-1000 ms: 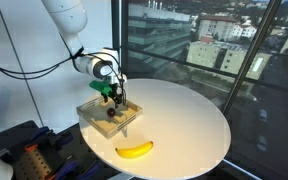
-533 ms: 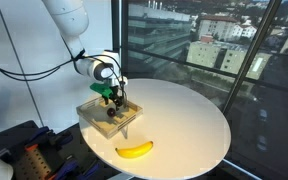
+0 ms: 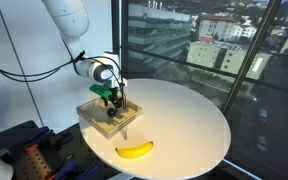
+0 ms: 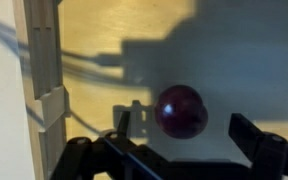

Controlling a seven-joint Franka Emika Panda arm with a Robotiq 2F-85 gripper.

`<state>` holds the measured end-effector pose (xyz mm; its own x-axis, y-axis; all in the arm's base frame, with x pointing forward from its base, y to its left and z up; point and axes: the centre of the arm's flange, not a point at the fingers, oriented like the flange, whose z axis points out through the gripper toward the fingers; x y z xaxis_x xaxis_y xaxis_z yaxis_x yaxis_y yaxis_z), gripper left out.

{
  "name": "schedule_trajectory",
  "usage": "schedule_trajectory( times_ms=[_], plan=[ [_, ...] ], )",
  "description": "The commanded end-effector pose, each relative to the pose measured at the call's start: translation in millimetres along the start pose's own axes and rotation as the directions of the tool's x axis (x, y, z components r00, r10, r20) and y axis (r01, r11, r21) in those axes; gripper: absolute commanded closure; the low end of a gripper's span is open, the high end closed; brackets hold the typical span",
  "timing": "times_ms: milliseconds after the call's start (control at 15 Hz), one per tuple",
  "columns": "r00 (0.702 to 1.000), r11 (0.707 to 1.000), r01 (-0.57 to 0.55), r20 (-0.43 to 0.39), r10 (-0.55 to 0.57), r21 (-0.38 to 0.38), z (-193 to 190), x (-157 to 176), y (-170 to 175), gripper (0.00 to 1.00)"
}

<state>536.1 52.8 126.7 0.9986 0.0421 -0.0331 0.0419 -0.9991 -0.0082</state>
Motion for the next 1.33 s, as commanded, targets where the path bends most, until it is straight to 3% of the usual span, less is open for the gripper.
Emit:
schedule_trajectory(
  times_ms=[0,1267],
  plan=[
    [1.0,1.0,0.011,-0.018,-0.011,-0.005,2.8,-1.7,2.9,0.0],
    [0.999,1.0,0.01,-0.049,-0.01,-0.009,16.3,11.0,5.5,0.0]
  ],
)
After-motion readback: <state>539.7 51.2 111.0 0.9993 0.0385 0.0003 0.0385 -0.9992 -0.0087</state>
